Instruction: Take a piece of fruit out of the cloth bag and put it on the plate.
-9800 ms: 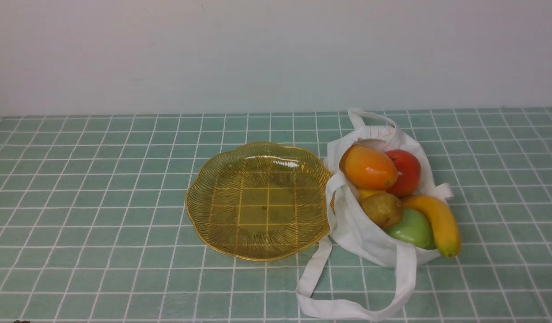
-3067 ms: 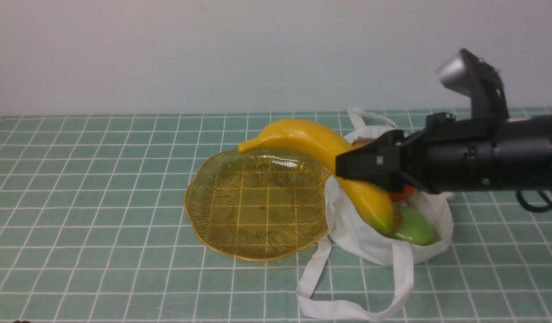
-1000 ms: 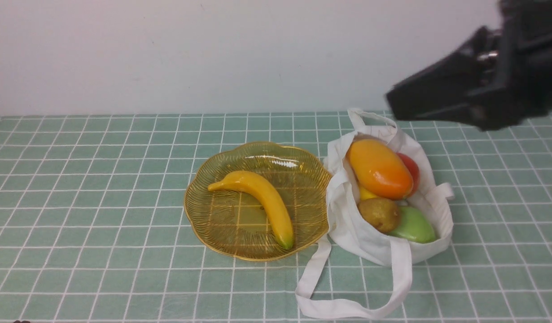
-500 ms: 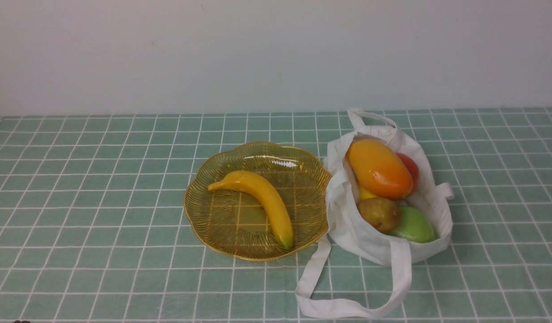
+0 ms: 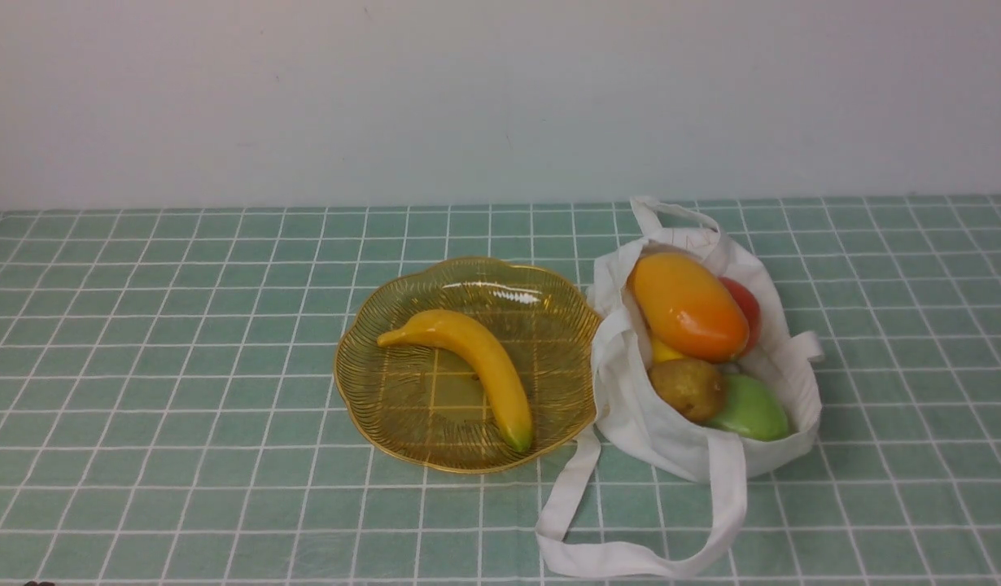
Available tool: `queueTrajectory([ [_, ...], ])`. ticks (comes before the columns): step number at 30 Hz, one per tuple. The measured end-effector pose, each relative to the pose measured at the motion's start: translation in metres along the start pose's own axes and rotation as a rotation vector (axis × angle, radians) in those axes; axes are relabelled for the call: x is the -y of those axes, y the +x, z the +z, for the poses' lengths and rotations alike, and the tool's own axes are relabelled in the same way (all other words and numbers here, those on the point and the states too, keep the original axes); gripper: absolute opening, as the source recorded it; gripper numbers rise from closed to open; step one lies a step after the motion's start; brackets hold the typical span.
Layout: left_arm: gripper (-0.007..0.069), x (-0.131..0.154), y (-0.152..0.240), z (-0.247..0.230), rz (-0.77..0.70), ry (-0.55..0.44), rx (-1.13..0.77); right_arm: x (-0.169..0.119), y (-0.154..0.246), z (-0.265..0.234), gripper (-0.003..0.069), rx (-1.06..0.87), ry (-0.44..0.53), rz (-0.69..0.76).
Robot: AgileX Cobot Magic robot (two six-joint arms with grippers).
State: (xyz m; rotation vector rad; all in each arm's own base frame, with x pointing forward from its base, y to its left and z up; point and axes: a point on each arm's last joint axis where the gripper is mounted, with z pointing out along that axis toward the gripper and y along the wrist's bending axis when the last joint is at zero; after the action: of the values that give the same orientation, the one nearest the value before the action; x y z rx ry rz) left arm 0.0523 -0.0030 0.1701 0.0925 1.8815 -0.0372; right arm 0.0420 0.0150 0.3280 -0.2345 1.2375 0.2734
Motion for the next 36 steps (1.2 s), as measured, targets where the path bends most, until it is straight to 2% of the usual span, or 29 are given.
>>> queueTrajectory([
  [20, -0.0008, 0.0, 0.0, 0.0, 0.0, 0.0, 0.0, 0.0, 0.001, 0.0, -0.0013, -0.006, -0.002, 0.012],
  [24, -0.0008, 0.0, 0.0, 0.0, 0.0, 0.0, 0.0, 0.0, 0.016, -0.002, -0.0013, -0.051, 0.004, 0.018],
  [32, -0.0008, 0.0, 0.0, 0.0, 0.0, 0.0, 0.0, 0.005, 0.073, -0.016, -0.0013, -0.203, 0.122, -0.034],
  [36, -0.0008, 0.0, 0.0, 0.0, 0.0, 0.0, 0.0, 0.01, 0.101, -0.026, -0.0013, -0.288, 0.233, -0.022],
])
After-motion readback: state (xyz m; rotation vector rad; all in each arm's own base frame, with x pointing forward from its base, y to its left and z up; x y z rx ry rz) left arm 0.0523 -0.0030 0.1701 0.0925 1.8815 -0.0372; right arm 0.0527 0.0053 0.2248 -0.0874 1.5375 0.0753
